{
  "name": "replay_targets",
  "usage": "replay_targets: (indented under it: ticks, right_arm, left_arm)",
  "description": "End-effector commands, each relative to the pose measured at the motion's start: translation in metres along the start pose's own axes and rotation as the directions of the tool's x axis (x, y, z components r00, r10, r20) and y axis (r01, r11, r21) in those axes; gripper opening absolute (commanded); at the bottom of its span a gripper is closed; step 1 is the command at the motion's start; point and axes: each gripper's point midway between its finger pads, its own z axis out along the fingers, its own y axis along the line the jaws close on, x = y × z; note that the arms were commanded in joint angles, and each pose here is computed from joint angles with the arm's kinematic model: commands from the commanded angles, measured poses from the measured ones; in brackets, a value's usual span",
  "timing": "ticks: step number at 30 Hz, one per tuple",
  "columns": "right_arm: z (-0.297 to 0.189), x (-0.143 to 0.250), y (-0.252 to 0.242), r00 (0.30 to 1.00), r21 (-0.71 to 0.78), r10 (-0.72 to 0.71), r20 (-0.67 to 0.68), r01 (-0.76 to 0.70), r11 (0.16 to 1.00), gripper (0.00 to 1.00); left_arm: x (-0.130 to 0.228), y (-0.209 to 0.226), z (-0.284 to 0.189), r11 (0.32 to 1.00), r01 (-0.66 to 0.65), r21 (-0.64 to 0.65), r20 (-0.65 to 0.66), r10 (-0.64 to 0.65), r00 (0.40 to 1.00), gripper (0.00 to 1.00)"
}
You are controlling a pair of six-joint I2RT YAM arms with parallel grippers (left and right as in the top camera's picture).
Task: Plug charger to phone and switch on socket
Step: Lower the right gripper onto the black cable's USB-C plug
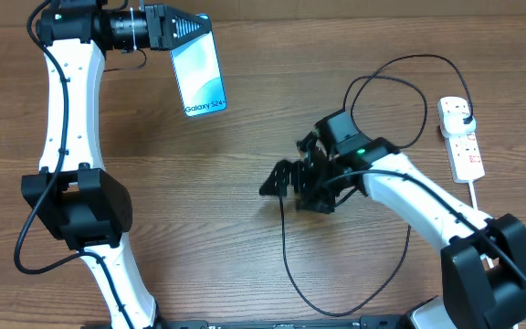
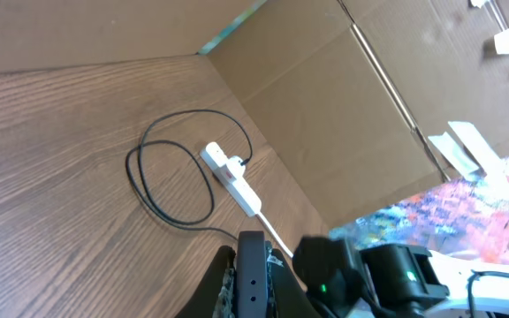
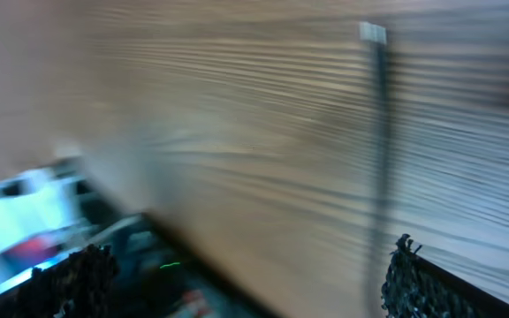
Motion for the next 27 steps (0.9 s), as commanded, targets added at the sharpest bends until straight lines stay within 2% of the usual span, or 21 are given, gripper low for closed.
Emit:
replay_targets:
  ticks: [1, 4, 13, 18, 24, 27]
  right_arm:
    - [-0.015, -0.028, -0.031, 0.977, 0.3, -0.12, 0.174, 0.064, 0.952, 1.0]
    - [-0.017, -0.029, -0.042, 0.97, 0.397, -0.149, 0.194, 0.061, 0.916, 1.0]
    - [-0.01, -0.047, -0.046, 0.955, 0.472, -0.246, 0.165, 0.142, 0.87, 0.98]
    - [-0.013, -0.056, -0.044, 0.953, 0.605, -0.279, 0.121, 0.152, 0.781, 0.96]
    - [-0.002, -0.047, -0.03, 0.949, 0.585, -0.302, 0.087, 0.197, 0.787, 0.97]
    - [0.005, -0.043, -0.029, 0.948, 0.588, -0.31, 0.069, 0.212, 0.78, 0.89]
  left_arm:
    - [-0.002, -0.008, 0.0, 0.998, -0.054, 0.044, 0.005, 0.054, 0.999, 0.04]
    - [-0.001, -0.002, 0.0, 0.998, -0.054, 0.01, 0.002, 0.054, 0.999, 0.04]
    - [-0.002, 0.0, 0.0, 0.998, -0.062, -0.006, 0.003, 0.062, 0.998, 0.04]
    - [-0.003, 0.001, 0.0, 0.998, -0.065, -0.009, 0.003, 0.065, 0.998, 0.04]
    - [-0.003, 0.003, 0.0, 0.998, -0.057, -0.02, 0.002, 0.057, 0.998, 0.04]
    - [-0.002, 0.009, 0.0, 0.997, -0.057, -0.054, 0.0, 0.057, 0.998, 0.04]
